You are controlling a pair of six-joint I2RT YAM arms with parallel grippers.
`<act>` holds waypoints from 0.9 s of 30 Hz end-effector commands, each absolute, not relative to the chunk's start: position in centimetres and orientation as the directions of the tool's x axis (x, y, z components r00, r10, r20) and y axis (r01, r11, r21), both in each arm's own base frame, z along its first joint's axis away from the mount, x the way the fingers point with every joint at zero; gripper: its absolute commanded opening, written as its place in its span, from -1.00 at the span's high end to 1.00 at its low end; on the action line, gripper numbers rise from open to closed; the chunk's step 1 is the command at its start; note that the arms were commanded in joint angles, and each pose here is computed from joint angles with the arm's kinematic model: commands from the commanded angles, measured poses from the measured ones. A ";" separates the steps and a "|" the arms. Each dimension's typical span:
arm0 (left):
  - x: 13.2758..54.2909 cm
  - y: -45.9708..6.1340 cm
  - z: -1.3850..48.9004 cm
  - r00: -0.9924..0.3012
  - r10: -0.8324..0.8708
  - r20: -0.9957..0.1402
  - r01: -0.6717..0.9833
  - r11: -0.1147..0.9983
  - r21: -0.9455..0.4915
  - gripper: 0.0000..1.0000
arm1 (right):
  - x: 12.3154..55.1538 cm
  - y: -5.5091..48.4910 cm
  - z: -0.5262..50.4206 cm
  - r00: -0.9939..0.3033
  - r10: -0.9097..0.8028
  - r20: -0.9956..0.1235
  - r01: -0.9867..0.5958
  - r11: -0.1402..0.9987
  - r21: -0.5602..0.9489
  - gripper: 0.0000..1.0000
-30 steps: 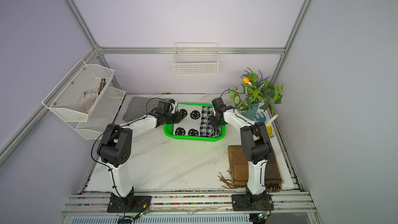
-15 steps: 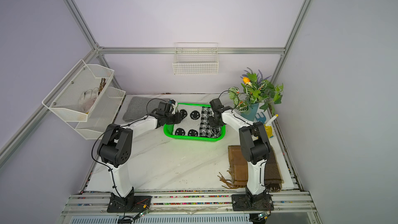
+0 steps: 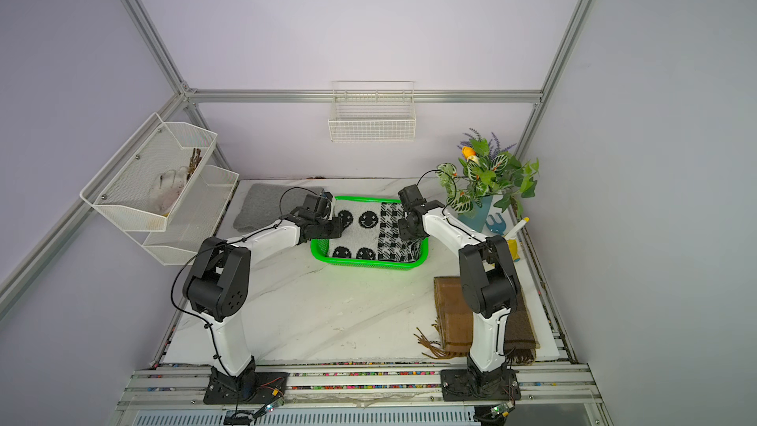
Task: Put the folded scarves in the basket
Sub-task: Place the scarf in the basket.
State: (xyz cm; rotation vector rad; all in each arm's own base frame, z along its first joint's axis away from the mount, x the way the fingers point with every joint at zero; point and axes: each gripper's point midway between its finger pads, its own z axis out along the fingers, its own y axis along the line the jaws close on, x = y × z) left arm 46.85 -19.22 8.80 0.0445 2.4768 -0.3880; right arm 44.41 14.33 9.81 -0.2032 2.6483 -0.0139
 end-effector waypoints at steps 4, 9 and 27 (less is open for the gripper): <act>47.0 -17.5 11.2 -0.790 -0.043 -0.612 0.105 0.973 -0.204 0.45 | 42.9 12.3 11.6 -0.880 -0.136 -0.455 -0.103 0.990 -0.095 0.06; 47.1 -17.8 11.8 -0.785 -0.043 -0.618 0.110 0.972 -0.209 0.25 | 42.3 11.6 10.8 -0.890 -0.141 -0.433 -0.090 0.987 -0.136 0.12; 47.1 -17.0 16.3 -0.724 -0.044 -0.689 0.118 0.975 -0.187 -0.02 | 39.0 16.5 14.9 -0.831 -0.204 -0.518 -0.202 0.977 -0.060 0.35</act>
